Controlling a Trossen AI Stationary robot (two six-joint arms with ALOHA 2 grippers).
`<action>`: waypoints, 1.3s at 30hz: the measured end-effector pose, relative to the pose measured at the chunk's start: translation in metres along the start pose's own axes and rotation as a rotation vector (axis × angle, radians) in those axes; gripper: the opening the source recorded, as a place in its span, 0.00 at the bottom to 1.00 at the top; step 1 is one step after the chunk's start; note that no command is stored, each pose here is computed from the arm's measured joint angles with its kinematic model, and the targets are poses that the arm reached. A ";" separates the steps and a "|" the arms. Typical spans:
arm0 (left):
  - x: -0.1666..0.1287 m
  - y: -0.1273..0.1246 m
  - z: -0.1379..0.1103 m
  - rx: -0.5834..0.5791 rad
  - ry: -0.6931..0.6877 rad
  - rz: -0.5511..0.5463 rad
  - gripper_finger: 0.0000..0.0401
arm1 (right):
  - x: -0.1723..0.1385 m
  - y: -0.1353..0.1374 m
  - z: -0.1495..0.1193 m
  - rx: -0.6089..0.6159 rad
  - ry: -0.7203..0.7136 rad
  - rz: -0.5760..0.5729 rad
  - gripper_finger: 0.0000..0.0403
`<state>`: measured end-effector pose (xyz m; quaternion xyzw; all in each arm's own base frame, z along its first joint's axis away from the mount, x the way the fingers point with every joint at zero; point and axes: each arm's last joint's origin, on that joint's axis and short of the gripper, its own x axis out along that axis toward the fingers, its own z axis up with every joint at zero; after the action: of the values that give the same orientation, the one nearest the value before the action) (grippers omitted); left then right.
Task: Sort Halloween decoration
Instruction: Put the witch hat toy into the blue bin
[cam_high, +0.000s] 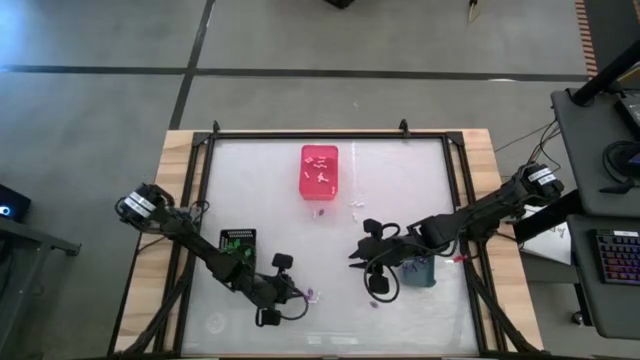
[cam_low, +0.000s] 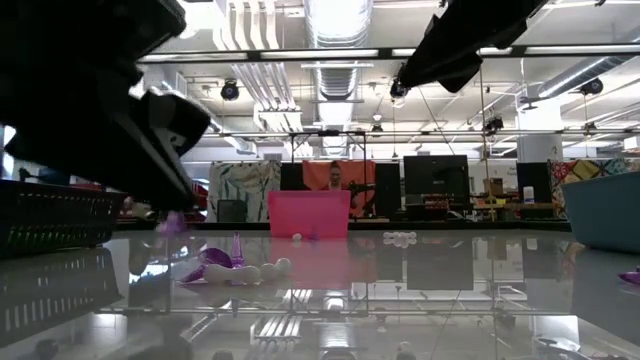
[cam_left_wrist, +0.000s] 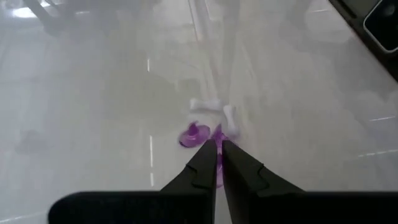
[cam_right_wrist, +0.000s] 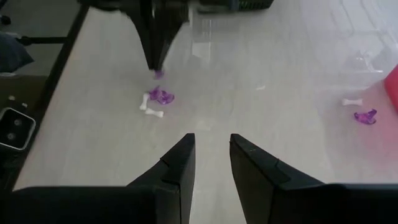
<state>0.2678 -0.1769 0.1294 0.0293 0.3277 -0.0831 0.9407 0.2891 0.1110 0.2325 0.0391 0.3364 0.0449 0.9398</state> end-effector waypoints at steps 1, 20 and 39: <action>-0.003 0.001 0.003 0.005 -0.007 0.004 0.00 | 0.002 0.000 -0.001 -0.002 0.006 -0.004 0.23; -0.050 0.023 0.065 0.032 -0.424 0.225 0.00 | 0.052 0.011 0.009 -0.202 -0.281 -0.009 0.25; -0.048 0.032 0.064 -0.030 -0.425 0.391 0.00 | 0.049 0.009 0.025 -0.134 -0.355 -0.119 0.44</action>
<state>0.2751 -0.1459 0.2094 0.0599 0.1128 0.1002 0.9867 0.3427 0.1248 0.2221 -0.0363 0.1633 0.0042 0.9859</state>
